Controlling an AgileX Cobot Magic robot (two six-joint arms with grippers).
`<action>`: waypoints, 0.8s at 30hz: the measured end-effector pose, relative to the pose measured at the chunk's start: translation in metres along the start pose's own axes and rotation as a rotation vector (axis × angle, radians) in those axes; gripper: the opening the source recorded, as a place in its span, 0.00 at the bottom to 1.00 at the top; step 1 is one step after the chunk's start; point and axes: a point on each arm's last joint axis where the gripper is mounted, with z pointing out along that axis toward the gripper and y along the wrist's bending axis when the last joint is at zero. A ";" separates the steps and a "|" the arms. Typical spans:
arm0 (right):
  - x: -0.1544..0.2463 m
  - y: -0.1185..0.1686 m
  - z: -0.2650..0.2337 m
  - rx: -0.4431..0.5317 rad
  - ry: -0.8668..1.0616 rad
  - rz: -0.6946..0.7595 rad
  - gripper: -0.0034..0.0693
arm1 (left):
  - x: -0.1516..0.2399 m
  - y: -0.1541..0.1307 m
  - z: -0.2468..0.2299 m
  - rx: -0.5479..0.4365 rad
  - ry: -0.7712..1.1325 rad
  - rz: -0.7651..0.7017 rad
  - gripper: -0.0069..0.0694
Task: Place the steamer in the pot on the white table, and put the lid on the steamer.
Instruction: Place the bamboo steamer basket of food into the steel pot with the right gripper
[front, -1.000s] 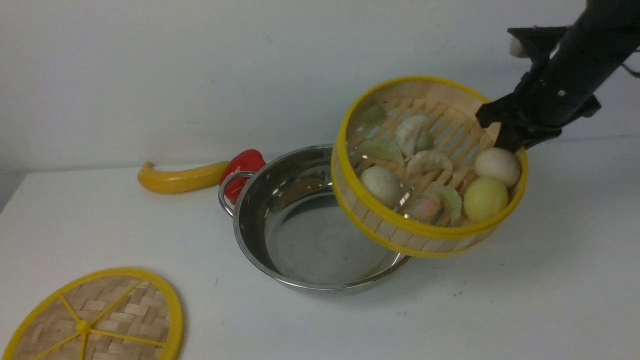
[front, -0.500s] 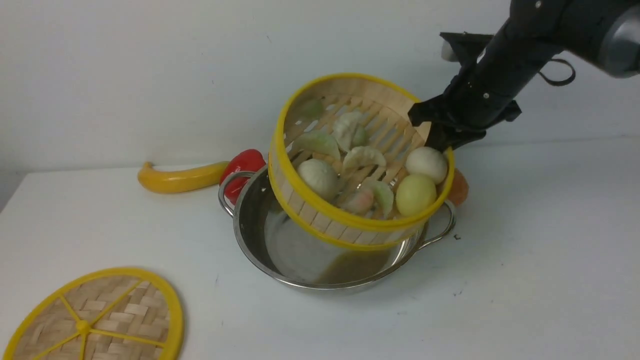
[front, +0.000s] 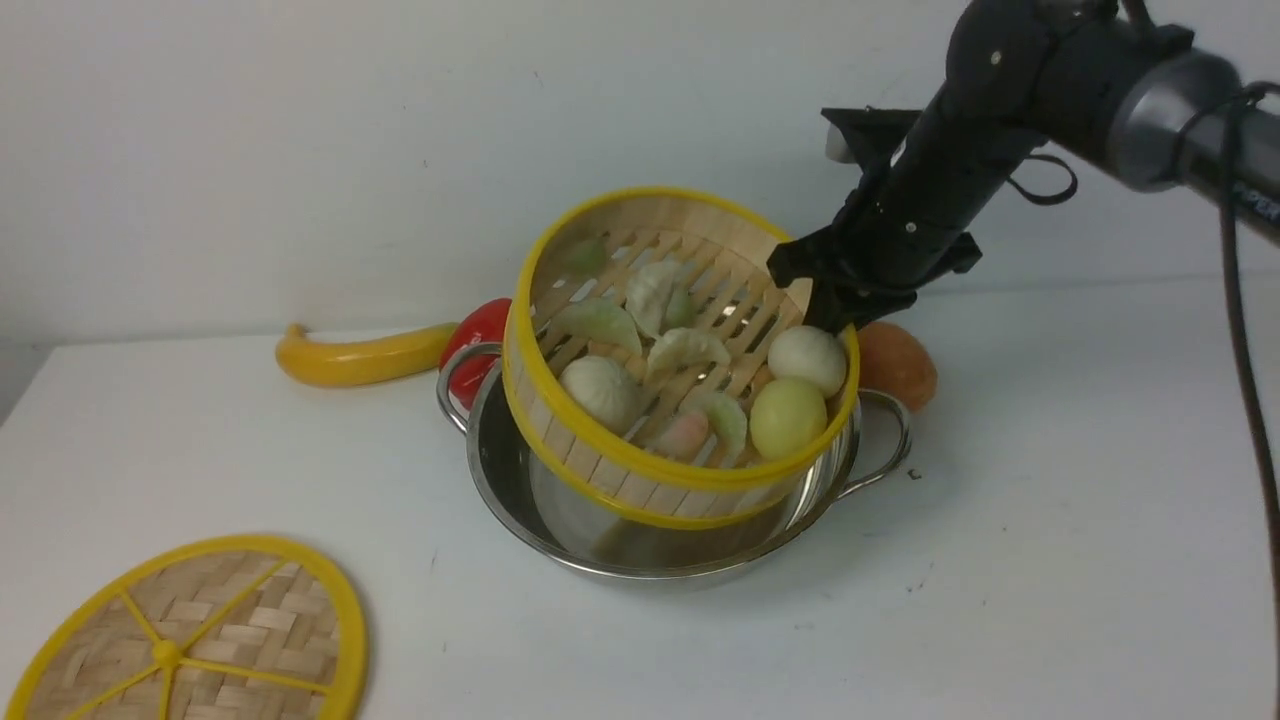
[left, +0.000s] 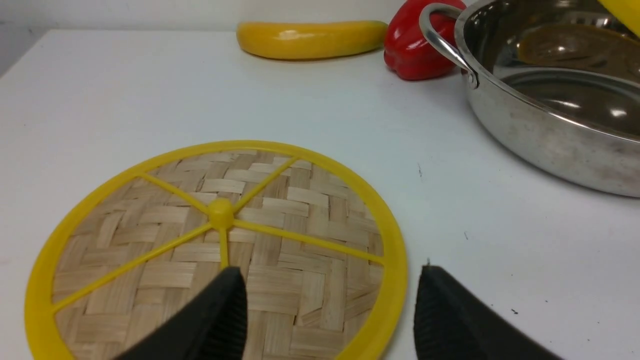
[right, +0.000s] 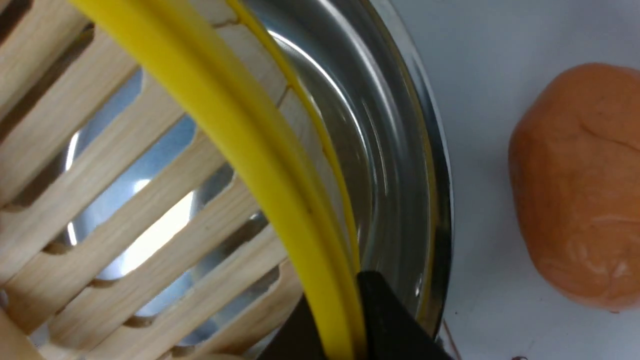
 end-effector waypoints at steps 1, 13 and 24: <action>0.000 -0.001 0.002 0.003 0.002 0.000 0.08 | 0.000 0.000 0.000 0.000 0.000 0.000 0.64; 0.002 -0.010 0.018 0.047 0.035 -0.010 0.08 | 0.000 0.000 0.000 0.000 0.000 0.000 0.64; 0.002 -0.011 0.021 0.053 0.035 -0.011 0.08 | 0.000 0.000 0.000 0.000 0.000 0.000 0.64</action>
